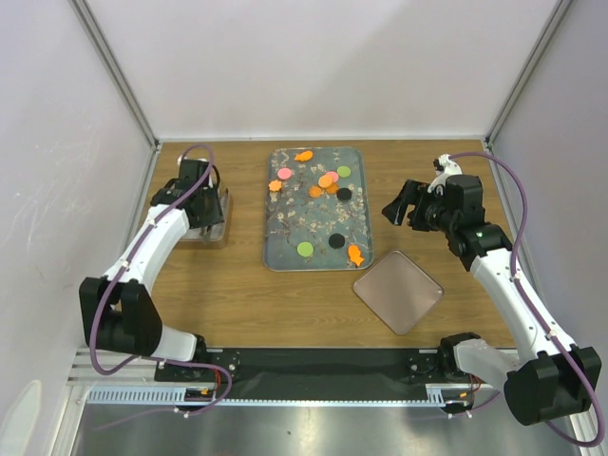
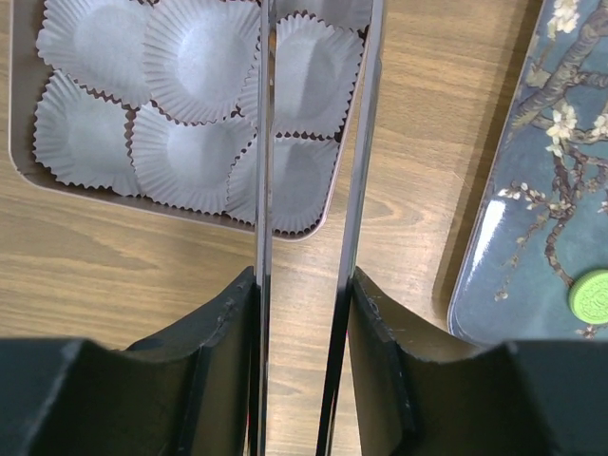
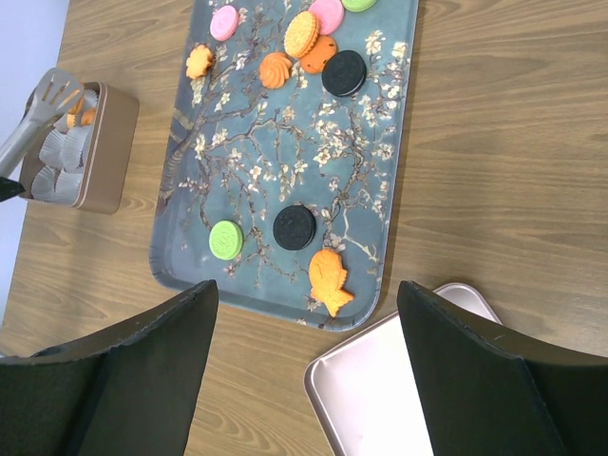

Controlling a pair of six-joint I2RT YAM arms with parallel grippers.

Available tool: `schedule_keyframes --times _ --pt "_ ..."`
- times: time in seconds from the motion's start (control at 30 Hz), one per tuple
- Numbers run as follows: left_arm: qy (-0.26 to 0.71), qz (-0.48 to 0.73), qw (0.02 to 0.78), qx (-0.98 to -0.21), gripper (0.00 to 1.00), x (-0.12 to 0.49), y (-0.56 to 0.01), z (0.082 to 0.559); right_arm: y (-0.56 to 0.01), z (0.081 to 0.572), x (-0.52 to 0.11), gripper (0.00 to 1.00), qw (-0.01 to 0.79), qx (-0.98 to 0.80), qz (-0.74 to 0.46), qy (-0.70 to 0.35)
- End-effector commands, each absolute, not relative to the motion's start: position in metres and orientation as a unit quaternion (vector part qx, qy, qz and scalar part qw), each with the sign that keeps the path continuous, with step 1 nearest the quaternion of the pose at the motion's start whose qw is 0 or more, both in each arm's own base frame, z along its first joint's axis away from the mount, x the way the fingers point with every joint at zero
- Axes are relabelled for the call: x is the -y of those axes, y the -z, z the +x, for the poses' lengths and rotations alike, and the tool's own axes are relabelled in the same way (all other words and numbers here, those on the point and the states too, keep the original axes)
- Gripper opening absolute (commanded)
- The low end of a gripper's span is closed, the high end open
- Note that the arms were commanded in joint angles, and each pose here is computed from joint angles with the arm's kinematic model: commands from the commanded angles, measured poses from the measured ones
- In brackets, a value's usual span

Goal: Pack the cookies

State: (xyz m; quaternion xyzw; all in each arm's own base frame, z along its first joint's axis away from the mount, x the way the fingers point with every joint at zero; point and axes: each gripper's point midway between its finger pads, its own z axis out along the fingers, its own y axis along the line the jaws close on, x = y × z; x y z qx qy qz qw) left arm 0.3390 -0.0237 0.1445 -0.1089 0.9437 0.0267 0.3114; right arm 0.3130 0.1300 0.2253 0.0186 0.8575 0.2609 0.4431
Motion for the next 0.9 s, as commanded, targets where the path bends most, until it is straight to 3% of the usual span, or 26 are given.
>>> schedule_keyframes --times 0.0,0.87 --pt "-0.018 -0.108 0.330 -0.938 0.43 0.020 -0.146 0.351 -0.235 0.316 -0.133 0.83 0.458 -0.848 0.006 -0.266" --pt "-0.016 -0.110 0.311 -0.944 0.45 0.018 -0.123 0.357 -0.235 0.315 -0.133 0.83 0.459 -0.849 0.005 -0.264"
